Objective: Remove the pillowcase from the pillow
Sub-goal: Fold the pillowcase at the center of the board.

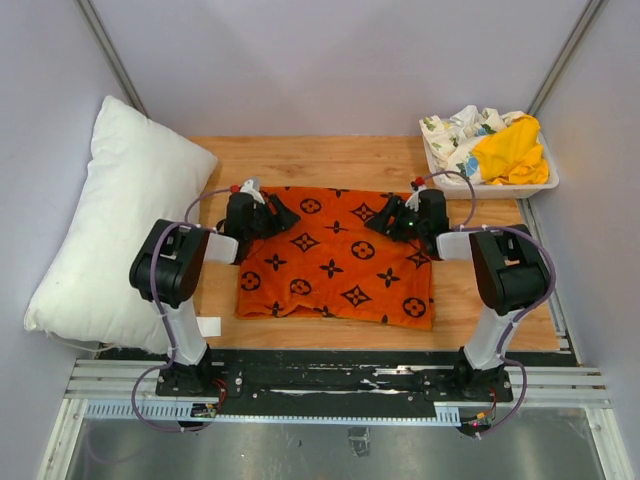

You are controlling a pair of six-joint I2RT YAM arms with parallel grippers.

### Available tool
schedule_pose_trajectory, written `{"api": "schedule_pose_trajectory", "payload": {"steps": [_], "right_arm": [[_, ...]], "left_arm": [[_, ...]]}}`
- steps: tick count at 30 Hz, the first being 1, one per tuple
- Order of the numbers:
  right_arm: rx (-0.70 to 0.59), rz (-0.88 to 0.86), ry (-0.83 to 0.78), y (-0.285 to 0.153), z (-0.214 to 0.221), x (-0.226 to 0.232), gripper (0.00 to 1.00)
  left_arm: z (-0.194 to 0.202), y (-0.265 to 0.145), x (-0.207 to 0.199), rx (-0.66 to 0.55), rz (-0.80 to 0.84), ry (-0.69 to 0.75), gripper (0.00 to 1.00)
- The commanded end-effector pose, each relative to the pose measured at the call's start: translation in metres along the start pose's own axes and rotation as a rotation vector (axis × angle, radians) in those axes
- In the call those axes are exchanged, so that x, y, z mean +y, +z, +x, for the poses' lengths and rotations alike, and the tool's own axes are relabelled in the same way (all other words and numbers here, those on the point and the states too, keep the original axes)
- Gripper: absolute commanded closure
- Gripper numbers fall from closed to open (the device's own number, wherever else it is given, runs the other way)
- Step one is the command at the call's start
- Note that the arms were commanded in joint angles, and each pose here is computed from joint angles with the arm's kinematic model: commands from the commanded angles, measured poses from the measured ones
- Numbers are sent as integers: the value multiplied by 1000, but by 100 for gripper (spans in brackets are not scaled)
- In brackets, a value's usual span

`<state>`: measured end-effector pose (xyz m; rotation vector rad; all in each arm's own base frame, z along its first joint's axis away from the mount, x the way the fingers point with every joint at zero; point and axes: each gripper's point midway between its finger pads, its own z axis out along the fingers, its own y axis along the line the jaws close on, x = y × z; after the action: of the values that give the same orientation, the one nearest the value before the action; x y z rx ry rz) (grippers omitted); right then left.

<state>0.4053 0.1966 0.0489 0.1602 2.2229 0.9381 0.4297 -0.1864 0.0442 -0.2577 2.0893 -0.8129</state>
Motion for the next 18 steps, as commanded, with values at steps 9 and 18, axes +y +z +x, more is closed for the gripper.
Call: {"api": "schedule_pose_trajectory", "payload": {"steps": [9,18], "right_arm": [[-133,211,188,-56,-34,-90,32],[-273,275,53,-101,-94,-60,28]], "left_arm": [[-57,-28,88,-119,-257,-51,30],[-109,-59,40,-227,-224,92,25]]}}
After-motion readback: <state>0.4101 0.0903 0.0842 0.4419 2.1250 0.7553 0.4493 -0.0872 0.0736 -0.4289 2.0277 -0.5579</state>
